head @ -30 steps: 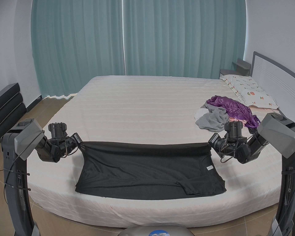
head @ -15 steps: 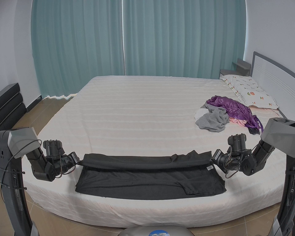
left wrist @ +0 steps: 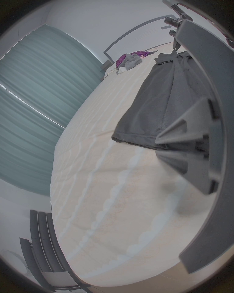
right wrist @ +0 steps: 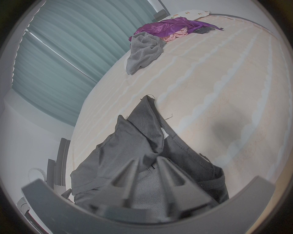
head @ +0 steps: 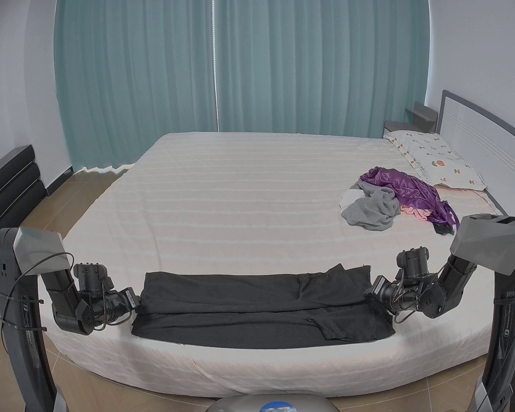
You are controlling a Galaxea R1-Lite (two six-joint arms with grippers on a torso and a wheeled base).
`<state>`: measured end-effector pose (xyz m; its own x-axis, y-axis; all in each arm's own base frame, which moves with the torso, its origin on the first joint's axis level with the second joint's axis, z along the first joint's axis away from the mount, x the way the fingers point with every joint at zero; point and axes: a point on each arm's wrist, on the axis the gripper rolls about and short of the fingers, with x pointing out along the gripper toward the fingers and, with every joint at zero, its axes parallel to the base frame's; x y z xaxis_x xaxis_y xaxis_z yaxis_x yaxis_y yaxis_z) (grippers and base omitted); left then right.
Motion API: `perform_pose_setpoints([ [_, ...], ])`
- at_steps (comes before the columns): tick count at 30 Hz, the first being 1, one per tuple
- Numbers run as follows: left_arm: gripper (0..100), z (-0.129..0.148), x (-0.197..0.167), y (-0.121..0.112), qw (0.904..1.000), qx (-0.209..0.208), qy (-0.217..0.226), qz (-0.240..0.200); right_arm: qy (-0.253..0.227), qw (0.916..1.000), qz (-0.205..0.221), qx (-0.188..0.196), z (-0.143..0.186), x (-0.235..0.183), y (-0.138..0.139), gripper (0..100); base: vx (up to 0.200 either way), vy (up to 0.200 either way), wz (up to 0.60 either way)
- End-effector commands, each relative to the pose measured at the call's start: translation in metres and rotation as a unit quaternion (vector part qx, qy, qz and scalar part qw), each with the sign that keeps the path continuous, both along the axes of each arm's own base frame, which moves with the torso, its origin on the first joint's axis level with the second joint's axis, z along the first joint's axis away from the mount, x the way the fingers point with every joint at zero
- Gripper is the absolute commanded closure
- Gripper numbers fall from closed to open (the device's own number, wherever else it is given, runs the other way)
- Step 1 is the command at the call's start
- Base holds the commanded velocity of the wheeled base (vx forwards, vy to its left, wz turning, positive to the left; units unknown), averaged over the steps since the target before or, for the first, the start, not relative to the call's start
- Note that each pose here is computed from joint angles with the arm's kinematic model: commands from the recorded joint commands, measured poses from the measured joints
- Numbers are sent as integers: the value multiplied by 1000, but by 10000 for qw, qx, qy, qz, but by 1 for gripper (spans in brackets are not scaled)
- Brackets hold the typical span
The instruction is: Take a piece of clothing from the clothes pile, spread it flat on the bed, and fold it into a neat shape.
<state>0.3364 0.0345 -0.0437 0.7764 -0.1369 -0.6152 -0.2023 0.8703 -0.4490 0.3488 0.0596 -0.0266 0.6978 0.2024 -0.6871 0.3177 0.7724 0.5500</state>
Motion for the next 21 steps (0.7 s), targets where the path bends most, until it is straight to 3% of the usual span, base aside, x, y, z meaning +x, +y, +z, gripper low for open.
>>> perform_pose_setpoints([
  [1,0,-3,-4,-1,9999,-12,102,-10,3,10000,-5,18,-2,1,0,0,0,0,0],
  [8,0,15,18,1,9991,-92,-407,85,-543,9982,-19,266,24,18,-6,0,0,0,0],
  [12,0,19,50,-5,9963,-410,-715,229,-603,9977,-104,292,9,41,-12,0,0,0,0],
  [16,0,11,74,-20,9974,-514,-482,116,-555,9979,-123,305,-15,59,-12,0,0,0,0],
  [21,0,3,90,-26,9979,-505,-403,44,-585,9977,-124,321,-22,65,-14,0,0,0,0],
])
